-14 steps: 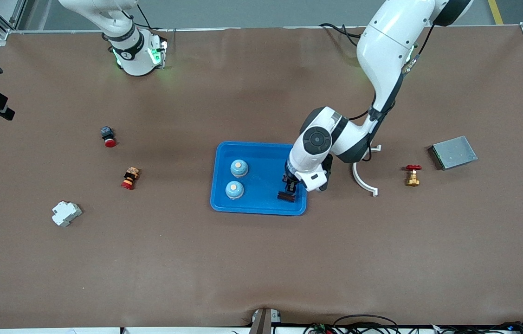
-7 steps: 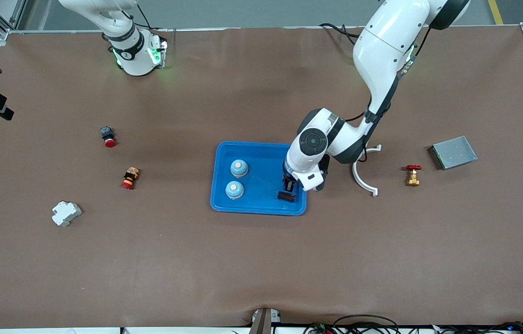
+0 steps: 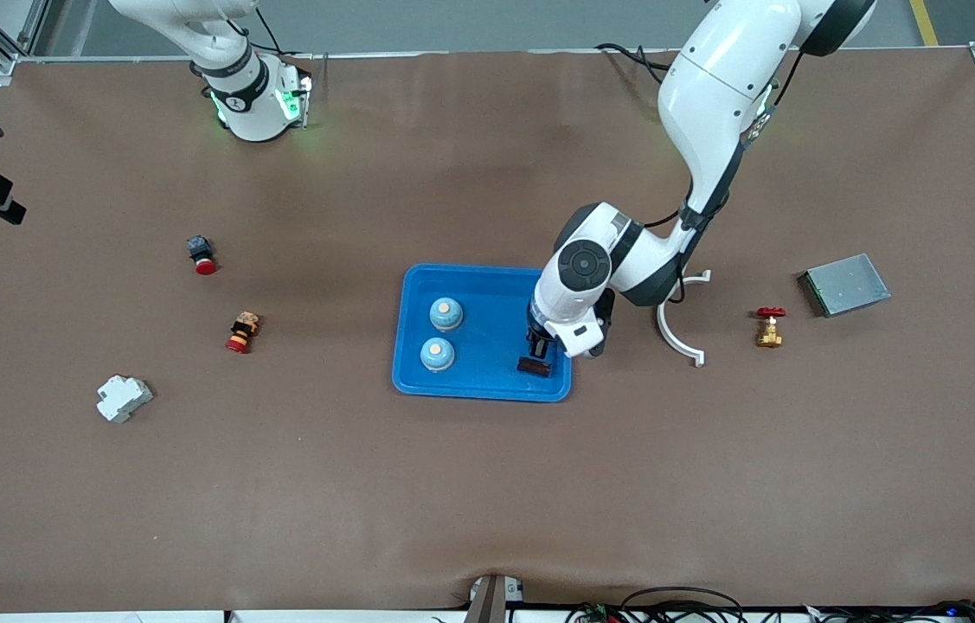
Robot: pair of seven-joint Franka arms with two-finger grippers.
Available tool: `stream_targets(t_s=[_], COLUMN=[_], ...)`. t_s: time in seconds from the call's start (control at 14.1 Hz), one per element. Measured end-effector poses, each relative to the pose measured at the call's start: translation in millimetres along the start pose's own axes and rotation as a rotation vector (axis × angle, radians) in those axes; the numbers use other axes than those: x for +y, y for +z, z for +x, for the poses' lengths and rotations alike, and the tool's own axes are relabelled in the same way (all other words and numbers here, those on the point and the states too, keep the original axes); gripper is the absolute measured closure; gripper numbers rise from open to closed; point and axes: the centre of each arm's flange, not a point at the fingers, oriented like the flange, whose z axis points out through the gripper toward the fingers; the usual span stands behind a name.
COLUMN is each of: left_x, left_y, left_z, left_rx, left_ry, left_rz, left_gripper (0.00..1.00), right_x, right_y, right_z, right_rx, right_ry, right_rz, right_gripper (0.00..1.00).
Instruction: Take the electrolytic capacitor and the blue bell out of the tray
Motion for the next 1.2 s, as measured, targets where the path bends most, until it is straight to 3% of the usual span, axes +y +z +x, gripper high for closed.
stream_targets(t_s=[0.57, 1.2], left_x=[21.5, 16.6], left_y=[-108.3, -175.5], left_z=[53.6, 163.2], left_rx=[0.071, 0.095], left_ry=[0.065, 0.176], left_rz=[0.011, 0.151], left_gripper=[0.67, 0.67], right_x=[-0.1, -0.3], right_y=[-0.1, -0.2], right_z=[0.0, 0.0], right_rx=[0.0, 0.0], right_ry=[0.0, -0.001], right_rz=[0.0, 0.0], right_gripper=[0.0, 0.0])
